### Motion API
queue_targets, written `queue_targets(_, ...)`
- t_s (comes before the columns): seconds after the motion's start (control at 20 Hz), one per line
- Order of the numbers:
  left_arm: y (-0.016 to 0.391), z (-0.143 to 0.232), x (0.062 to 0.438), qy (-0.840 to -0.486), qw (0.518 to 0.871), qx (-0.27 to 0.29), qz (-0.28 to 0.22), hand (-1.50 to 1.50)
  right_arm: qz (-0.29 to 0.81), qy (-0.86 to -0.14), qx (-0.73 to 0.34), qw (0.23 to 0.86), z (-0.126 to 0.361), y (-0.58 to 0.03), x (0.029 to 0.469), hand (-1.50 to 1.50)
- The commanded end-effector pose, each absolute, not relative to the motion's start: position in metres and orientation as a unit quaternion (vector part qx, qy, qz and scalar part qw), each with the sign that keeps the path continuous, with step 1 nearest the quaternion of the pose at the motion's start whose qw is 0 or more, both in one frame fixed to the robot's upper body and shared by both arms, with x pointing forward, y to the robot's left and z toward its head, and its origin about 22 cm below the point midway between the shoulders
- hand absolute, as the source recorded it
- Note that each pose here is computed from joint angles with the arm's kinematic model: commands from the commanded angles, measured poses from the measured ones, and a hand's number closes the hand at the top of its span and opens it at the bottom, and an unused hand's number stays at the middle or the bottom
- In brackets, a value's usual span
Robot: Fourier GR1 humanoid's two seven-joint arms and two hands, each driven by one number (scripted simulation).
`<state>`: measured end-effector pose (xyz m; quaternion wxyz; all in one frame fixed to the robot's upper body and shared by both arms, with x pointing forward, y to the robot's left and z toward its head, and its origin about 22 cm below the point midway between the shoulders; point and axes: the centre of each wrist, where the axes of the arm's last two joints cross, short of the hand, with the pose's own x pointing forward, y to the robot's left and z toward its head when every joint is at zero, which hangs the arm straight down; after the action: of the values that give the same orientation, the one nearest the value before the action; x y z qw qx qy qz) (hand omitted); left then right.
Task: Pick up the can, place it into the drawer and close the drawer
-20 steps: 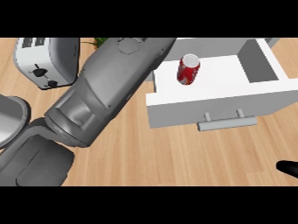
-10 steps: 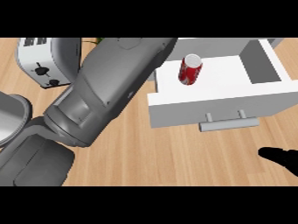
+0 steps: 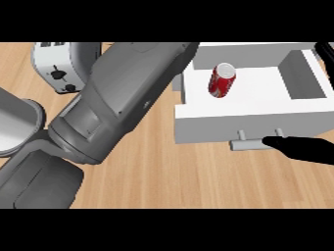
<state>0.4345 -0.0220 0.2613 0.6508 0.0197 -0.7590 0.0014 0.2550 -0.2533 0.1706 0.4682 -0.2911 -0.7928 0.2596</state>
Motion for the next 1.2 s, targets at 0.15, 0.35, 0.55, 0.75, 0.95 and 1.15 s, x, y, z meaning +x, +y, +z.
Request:
queue_targets(0.15,-0.017,0.253,0.439,-0.763,0.645,0.037,-0.008,-1.50,0.347,-0.754,-0.332,0.449,0.131,-0.231,0.296,-1.50)
queue_targets(0.35,-0.017,0.257,0.438,-0.761,0.648,0.019,-0.013,-1.50,0.379,-0.721,-0.378,0.440,0.108,-0.218,0.321,-1.50)
queue_targets(0.55,-0.016,0.262,0.438,-0.763,0.646,0.015,-0.004,-1.50,0.388,-0.717,-0.392,0.427,0.092,-0.202,0.349,-1.50)
queue_targets(0.75,0.009,0.259,0.447,-0.757,0.653,0.029,-0.001,-1.50,0.392,-0.709,-0.407,0.423,0.068,-0.205,0.363,-1.50)
queue_targets(0.95,0.030,0.268,0.453,-0.757,0.651,0.042,0.008,-1.50,0.376,-0.707,-0.425,0.422,0.060,-0.206,0.388,-1.50)
queue_targets(1.15,0.027,0.258,0.450,-0.757,0.652,0.038,0.009,-1.50,0.356,-0.699,-0.466,0.409,0.059,-0.206,0.410,-1.50)
